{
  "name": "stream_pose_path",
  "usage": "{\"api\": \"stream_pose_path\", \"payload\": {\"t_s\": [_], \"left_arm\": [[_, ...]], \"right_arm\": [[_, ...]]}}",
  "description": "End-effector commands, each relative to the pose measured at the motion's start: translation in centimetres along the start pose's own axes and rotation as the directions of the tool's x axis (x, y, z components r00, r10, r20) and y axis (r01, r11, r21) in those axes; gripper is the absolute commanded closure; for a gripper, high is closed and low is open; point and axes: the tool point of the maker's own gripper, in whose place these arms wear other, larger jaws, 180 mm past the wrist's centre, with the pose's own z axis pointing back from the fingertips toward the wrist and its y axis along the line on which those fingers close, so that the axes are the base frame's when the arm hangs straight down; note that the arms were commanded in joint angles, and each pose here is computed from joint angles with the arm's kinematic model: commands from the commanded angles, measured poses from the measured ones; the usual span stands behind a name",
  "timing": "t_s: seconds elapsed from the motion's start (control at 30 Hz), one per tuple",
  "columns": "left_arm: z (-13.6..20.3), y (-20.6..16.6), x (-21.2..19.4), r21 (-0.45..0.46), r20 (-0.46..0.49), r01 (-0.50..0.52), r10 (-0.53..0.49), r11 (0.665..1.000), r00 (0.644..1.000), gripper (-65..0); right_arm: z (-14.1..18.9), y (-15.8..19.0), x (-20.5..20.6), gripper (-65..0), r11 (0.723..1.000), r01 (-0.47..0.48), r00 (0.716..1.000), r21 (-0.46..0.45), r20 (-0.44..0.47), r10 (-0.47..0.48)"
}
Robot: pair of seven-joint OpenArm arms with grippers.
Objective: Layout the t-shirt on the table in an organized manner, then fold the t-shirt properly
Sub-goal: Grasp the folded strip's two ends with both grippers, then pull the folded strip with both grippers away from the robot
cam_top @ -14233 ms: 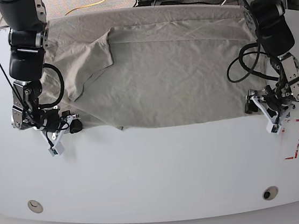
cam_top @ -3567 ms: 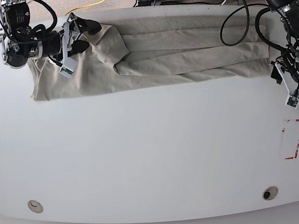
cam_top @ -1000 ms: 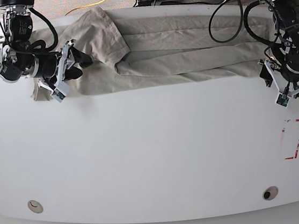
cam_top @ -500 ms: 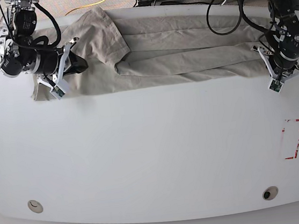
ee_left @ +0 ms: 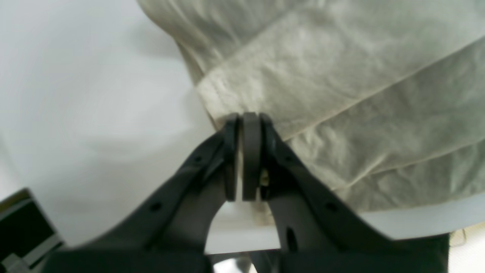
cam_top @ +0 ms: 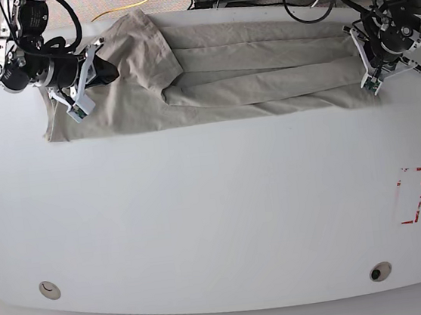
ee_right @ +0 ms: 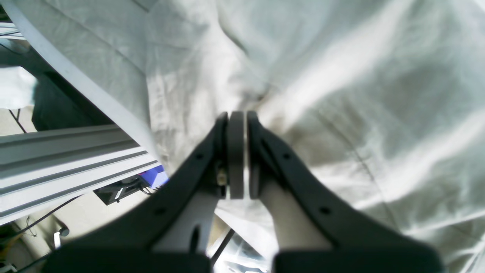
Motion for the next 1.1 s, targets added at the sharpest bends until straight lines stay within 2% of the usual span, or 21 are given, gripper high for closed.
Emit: {"api": "stream_pose_path", "payload": {"t_s": [0.0, 0.17, 0.5, 0.9, 1.07], "left_arm": [[-0.7, 0.2, -0.4, -0.009, -0.014, -0.008, 0.008, 1.000, 1.000, 0.0], [-2.1, 0.2, 0.0, -0.037, -0.032, 0.005, -0.006, 0.999, 0.999, 0.0], [-3.5, 0.4, 2.6, -0.060, -0.008, 0.036, -0.037, 0.998, 0.999, 0.0], [-3.4, 1.5, 5.2, -0.039, 0.039, 0.036, -0.035, 0.999, 0.999, 0.0], [-3.7, 1.9, 7.6, -0.040, 0.071, 0.055, -0.052, 0.998, 0.996, 0.0]], "right_arm": [[0.0, -0.8, -0.1, -1.1, 1.000, 0.018, 1.000, -0.007, 0.006, -0.018], [-0.5, -2.5, -0.6, -1.3, 0.998, 0.046, 0.999, -0.042, -0.019, -0.047], [-1.5, -7.6, -2.0, -1.3, 0.979, 0.082, 0.989, -0.186, -0.108, -0.104], [-1.5, -13.0, -1.4, -1.3, 0.944, 0.092, 0.980, -0.317, -0.139, -0.142], [-0.9, -15.2, 0.0, -1.3, 0.928, 0.086, 0.982, -0.362, -0.126, -0.140]]}}
